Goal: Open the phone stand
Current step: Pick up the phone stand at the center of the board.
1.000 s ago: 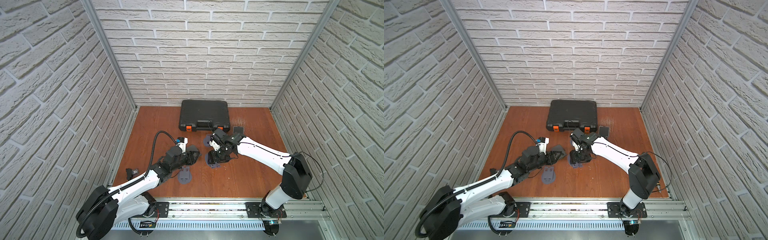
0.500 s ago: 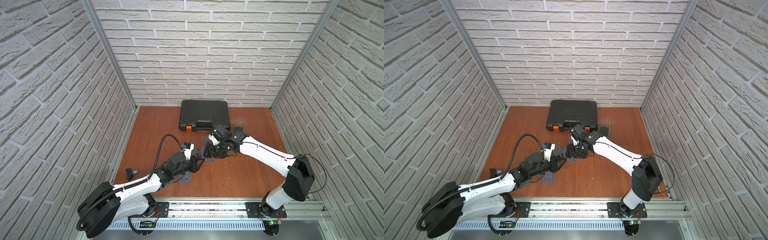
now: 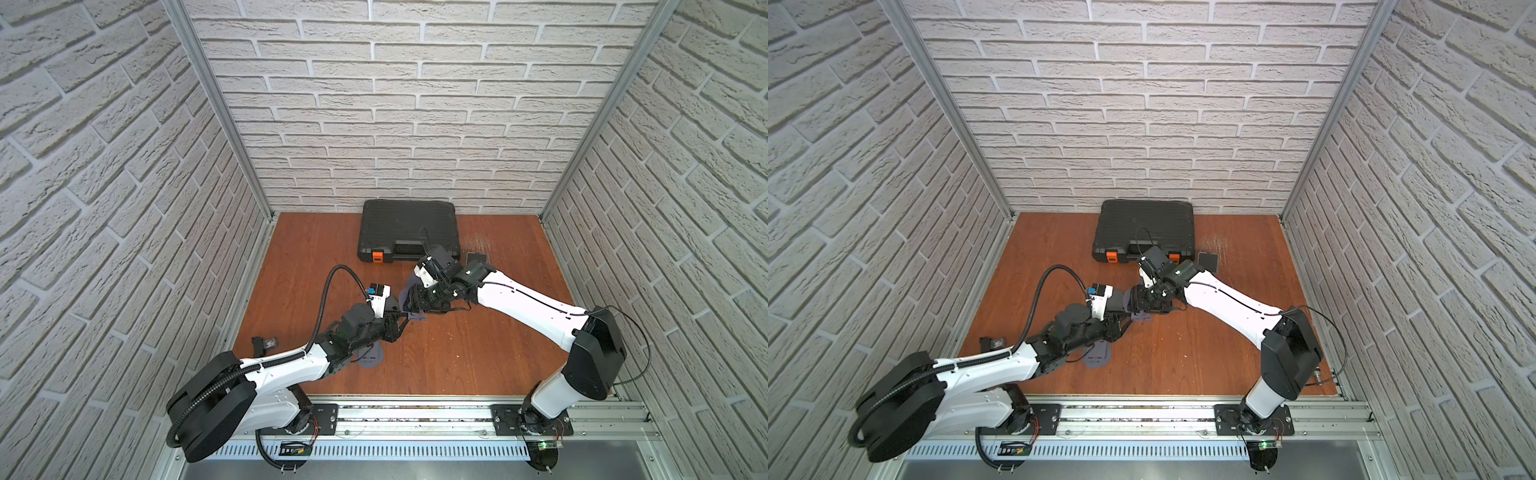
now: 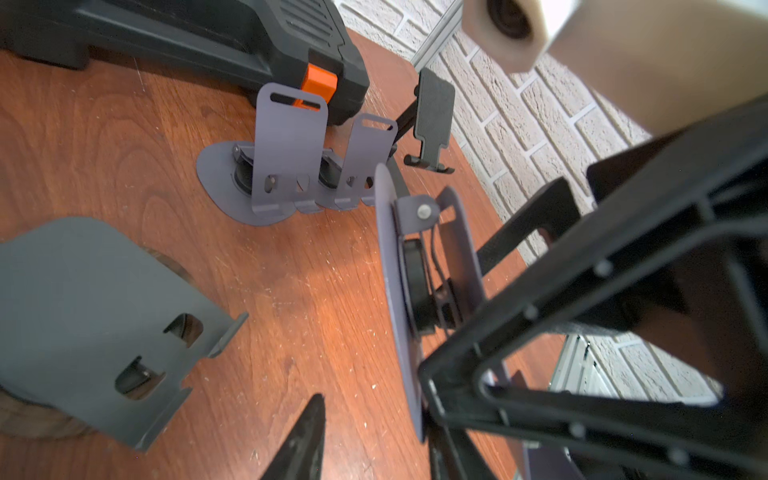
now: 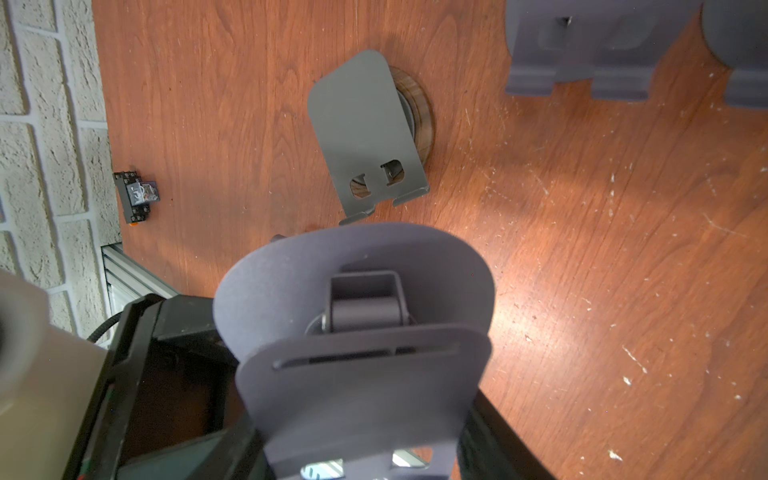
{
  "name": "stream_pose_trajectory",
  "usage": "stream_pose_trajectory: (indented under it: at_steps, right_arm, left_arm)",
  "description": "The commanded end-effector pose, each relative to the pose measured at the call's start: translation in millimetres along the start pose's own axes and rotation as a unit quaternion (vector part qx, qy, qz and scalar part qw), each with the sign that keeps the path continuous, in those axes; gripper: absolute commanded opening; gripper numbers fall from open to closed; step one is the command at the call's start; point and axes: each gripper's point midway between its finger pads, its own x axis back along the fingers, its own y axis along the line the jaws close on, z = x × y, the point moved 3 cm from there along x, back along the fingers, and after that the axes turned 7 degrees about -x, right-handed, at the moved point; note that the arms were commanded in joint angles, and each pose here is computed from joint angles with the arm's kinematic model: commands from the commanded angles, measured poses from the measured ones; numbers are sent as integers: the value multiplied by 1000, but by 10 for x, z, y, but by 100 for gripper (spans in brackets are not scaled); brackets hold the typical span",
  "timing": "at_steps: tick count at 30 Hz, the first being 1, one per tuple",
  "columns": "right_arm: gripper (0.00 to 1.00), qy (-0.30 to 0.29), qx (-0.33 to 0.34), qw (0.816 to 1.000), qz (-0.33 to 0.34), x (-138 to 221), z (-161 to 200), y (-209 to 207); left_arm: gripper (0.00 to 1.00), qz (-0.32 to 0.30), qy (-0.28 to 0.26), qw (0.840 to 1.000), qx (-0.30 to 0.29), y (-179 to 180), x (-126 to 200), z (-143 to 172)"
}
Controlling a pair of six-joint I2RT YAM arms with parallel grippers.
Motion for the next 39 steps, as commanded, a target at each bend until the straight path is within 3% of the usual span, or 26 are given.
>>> stream_pose_trajectory:
  at_steps: [1, 11, 15, 29, 39]
  right_arm:
    - [17, -6, 9, 999, -32, 78, -24, 152]
    - [14, 1, 6, 999, -39, 66, 15, 144]
    - [13, 2, 5, 999, -44, 80, 22, 148]
    - [10, 31, 16, 996, -79, 292, 46, 84]
    - [9, 70, 34, 994, -81, 402, 127, -31]
  left_arm:
    - [36, 2, -56, 998, -13, -56, -27, -250]
    - [7, -15, -81, 996, -16, 16, -62, -329]
    - [1, -50, -82, 995, -13, 181, -50, -281]
    - [0, -198, -78, 977, -14, 927, 276, -155]
    - [0, -214, -77, 974, -18, 1045, 384, -169]
